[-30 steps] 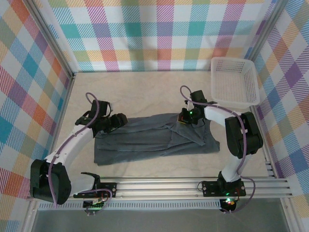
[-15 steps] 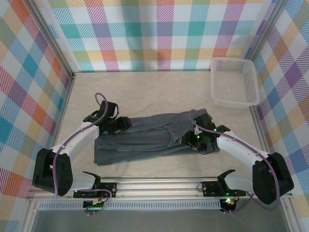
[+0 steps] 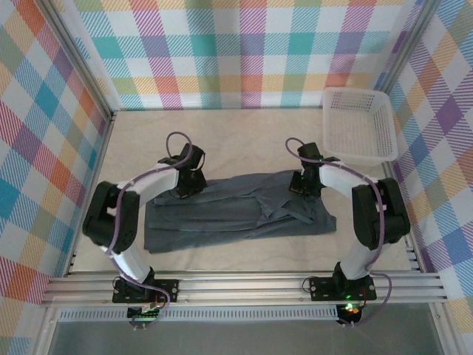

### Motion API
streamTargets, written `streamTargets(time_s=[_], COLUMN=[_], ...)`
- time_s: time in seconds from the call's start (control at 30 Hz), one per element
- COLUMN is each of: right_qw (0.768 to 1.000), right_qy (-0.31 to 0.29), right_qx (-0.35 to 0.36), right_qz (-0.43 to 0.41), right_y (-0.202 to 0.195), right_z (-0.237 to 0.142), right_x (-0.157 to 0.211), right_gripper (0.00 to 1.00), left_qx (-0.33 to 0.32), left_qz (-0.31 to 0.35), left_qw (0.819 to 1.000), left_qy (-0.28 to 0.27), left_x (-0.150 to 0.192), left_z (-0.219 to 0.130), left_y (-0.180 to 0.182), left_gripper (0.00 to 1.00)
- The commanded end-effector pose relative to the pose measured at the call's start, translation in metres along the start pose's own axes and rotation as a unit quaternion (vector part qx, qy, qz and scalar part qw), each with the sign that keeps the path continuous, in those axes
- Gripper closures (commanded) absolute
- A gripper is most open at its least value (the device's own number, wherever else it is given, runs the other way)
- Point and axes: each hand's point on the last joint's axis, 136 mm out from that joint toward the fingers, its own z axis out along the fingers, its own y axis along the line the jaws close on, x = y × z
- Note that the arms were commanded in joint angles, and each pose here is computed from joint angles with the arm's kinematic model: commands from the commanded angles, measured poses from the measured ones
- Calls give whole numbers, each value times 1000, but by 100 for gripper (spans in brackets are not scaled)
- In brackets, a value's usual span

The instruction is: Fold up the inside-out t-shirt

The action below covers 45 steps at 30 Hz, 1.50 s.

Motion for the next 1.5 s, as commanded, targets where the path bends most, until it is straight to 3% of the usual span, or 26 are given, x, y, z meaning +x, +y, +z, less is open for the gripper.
streamTargets(time_s=[0.0,0.17,0.43,0.63,0.77,0.9,1.03,1.1,1.2,1.47], right_qw=[999,999,990,975,955,944,955,960,963,949], right_qy=[20,43,140,204,245,232,165,136,123,161], right_qx=[-9,-2,4,-93,-129,-163,-194,-188,-172,-162], right_qz=[-28,-25,-19,-3,-108,-168,-155,-155,-168,-217], right_y=[8,8,21,72,135,176,179,170,154,135], right_z=[4,15,28,17,21,6,-24,-31,-31,-13], right_x=[-2,1,32,79,134,150,126,119,121,147], right_gripper=[100,100,100,91,93,93,91,90,90,91], left_qx=[-43,-56,8,109,173,173,110,48,11,-54], left_qz=[-13,-32,-29,-16,12,17,-13,-29,-37,-47], left_qw=[999,998,1000,990,977,969,976,985,990,992], left_qy=[4,11,0,-89,-125,-176,-188,-165,-137,-100], left_x=[-9,-27,-122,-202,-226,-219,-189,-165,-136,-125], left_z=[22,54,111,66,7,-54,-81,-75,-59,-9], left_y=[2,-3,-62,-121,-152,-129,-63,-21,13,39], left_gripper=[100,100,100,100,100,99,100,100,100,100])
